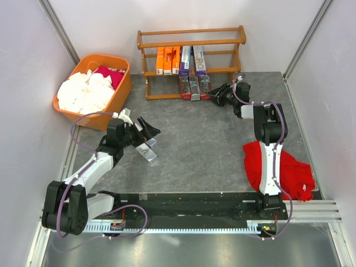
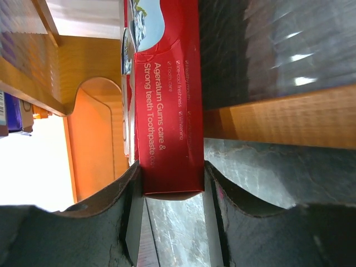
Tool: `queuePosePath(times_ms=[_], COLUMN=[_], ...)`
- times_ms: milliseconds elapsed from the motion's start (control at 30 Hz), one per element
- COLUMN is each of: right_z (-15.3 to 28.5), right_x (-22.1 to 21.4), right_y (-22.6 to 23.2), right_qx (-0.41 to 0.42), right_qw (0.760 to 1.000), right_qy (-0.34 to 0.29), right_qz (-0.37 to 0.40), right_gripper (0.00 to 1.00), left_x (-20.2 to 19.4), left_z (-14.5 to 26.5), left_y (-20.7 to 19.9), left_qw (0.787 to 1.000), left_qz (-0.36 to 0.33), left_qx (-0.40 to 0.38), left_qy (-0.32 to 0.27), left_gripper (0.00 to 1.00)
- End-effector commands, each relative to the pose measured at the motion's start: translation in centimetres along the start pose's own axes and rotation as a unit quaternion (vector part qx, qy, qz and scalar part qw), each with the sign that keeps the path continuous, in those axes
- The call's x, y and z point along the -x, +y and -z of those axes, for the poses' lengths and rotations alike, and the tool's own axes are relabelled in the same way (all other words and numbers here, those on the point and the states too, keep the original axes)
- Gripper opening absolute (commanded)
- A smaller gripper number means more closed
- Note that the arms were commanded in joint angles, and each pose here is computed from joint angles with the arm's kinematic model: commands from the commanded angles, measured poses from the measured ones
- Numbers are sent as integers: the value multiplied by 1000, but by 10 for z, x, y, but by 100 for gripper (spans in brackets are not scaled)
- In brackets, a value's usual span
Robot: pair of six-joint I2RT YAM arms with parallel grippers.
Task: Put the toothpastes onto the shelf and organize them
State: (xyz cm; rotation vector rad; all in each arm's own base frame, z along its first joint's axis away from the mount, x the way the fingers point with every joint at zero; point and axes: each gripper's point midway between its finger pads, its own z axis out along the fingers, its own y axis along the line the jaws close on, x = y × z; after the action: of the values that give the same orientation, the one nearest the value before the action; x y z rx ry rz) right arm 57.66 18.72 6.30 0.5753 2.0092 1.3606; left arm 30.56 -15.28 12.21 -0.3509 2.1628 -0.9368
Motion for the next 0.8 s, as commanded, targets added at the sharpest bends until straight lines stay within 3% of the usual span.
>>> queuePosePath(times_ms=[0,67,200,233,533,767], right_z=[-12,-12,-2,5,43,75], right_x=[-6,-10,-14,-15,-34,-70], right_y=[5,1,-13,-15,-33,-37], right_qx=[12,11,-16,-27,-65,-86], right_qw=[1000,1000,1000,999,997,996], right_qy=[5,7,-10,-17,-32,-13], right_qz=[-3,-6,-1,1,5,29], right_gripper=[49,53,91,96,98,98], left_x=[16,16,15,15,16,15], left_z=[0,0,0,0,0,-3], left_y=[-19,-19,-18,-18,-11,15], left_qw=[999,999,999,999,999,997], left_qz=[-40,-40,-40,-40,-46,-53], left_qx=[-30,-30,-29,-29,-10,59], left_qy=[-15,-15,-13,-13,-15,-3], left_gripper=[100,100,100,100,100,100])
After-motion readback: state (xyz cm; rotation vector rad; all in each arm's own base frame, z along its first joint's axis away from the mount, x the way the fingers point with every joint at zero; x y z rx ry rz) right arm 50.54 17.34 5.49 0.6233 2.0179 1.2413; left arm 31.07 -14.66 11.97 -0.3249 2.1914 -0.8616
